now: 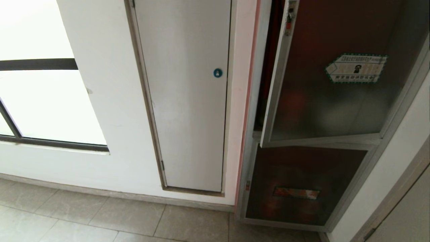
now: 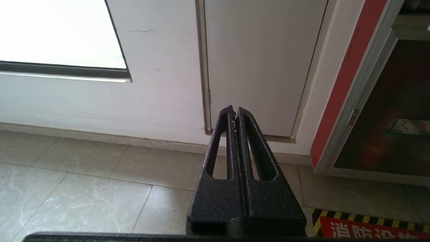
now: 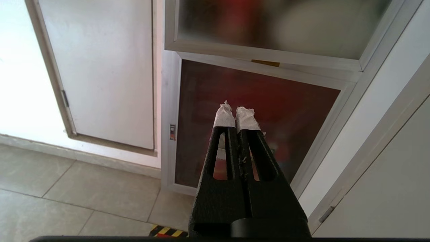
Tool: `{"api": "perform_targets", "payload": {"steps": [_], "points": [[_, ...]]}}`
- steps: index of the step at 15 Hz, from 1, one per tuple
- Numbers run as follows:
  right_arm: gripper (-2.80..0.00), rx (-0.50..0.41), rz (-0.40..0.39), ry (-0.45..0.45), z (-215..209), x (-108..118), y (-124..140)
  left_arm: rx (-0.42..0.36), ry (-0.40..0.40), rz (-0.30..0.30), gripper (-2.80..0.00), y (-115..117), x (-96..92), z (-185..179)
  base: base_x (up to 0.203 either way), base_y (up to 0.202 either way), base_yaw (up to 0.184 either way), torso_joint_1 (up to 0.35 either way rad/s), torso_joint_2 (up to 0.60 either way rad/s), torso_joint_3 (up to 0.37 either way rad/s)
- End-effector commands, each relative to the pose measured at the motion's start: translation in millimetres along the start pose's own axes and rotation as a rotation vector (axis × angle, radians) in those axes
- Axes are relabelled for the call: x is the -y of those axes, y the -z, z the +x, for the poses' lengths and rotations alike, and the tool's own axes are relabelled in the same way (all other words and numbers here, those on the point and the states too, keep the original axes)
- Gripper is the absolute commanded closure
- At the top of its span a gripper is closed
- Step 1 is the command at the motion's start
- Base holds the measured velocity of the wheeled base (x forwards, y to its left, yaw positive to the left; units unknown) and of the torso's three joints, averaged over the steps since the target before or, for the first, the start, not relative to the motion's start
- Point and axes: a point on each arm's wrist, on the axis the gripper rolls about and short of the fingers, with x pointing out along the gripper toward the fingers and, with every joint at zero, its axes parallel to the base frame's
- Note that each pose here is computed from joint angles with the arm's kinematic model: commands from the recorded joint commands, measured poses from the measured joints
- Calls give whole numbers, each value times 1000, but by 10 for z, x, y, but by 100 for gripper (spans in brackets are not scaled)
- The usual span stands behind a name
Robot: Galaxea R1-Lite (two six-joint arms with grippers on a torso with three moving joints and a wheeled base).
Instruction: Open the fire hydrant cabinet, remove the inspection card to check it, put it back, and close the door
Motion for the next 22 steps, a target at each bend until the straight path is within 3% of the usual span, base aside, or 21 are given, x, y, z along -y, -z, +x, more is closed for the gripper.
{"api": "perform_targets", "payload": {"steps": [1, 4, 22], "points": [[0, -7, 1, -6, 2, -2, 10, -3, 0, 0, 0, 4, 0, 2, 0, 0, 0, 0, 0, 0], [0, -97, 54, -49, -12, -19, 80, -3, 0, 0, 0, 4, 0, 2, 0, 0, 0, 0, 0, 0], [0, -90, 70, -45, -10, -18, 75, -3, 0, 0, 0, 4, 0, 2, 0, 0, 0, 0, 0, 0]]}}
